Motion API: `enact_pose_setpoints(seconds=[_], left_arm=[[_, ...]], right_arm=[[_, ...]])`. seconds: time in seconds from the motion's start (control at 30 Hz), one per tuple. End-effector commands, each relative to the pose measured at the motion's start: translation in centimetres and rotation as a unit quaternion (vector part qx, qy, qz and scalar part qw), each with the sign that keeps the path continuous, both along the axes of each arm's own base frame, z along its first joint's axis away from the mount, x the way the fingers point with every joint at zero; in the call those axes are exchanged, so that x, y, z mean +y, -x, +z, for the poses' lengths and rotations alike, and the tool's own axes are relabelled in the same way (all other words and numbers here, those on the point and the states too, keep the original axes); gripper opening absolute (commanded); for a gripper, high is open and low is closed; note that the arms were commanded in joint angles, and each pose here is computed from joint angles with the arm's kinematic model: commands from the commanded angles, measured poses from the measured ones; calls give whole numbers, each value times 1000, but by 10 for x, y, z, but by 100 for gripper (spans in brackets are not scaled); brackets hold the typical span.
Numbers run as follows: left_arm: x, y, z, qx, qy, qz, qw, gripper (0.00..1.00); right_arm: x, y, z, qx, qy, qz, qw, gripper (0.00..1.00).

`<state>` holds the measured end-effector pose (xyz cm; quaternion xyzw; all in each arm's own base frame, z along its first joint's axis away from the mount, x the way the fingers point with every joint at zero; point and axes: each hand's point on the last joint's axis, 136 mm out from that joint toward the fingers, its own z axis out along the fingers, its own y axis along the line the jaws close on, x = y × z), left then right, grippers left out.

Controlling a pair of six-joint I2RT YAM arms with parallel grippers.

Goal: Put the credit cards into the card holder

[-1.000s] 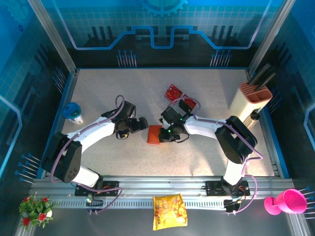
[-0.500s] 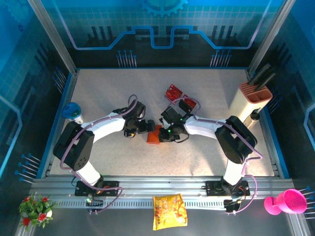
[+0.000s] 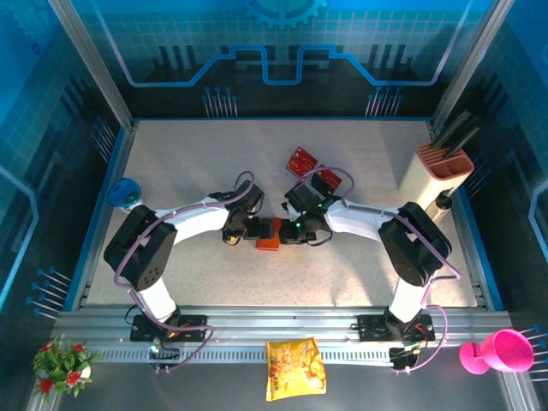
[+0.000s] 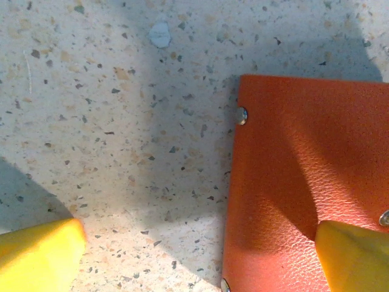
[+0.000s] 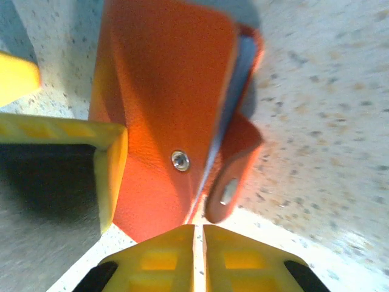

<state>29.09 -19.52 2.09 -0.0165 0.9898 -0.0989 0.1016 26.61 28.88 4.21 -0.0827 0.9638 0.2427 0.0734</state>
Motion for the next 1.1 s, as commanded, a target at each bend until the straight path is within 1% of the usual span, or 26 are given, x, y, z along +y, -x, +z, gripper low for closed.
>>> enact_pose_setpoints(seconds=[0.0,0.07,0.2,0.33,0.53,0.83,1.07], left_arm=[[21,15,-15,26,-74,-18,997,99],[25,19,-19,29,-89,-21,995,99],[28,23,-22,33,-97,-21,995,99],[29,26,-24,34,-98,-16,994,99],[29,29,-27,37,-95,-12,995,99],[29,29,-28,37,-94,-10,995,99],[28,30,-29,36,-92,-9,995,99]], right_arm=[[-18,-7,16,-4,5,-25,1000,13],[-23,-10,17,-1,14,-27,1000,15],[-23,-11,16,8,21,-25,999,26],[-18,-13,14,14,18,-20,1000,32],[-10,-15,13,18,17,-10,1000,34],[1,-23,10,20,17,-1,1000,35],[1,-24,-3,34,36,3,999,34]])
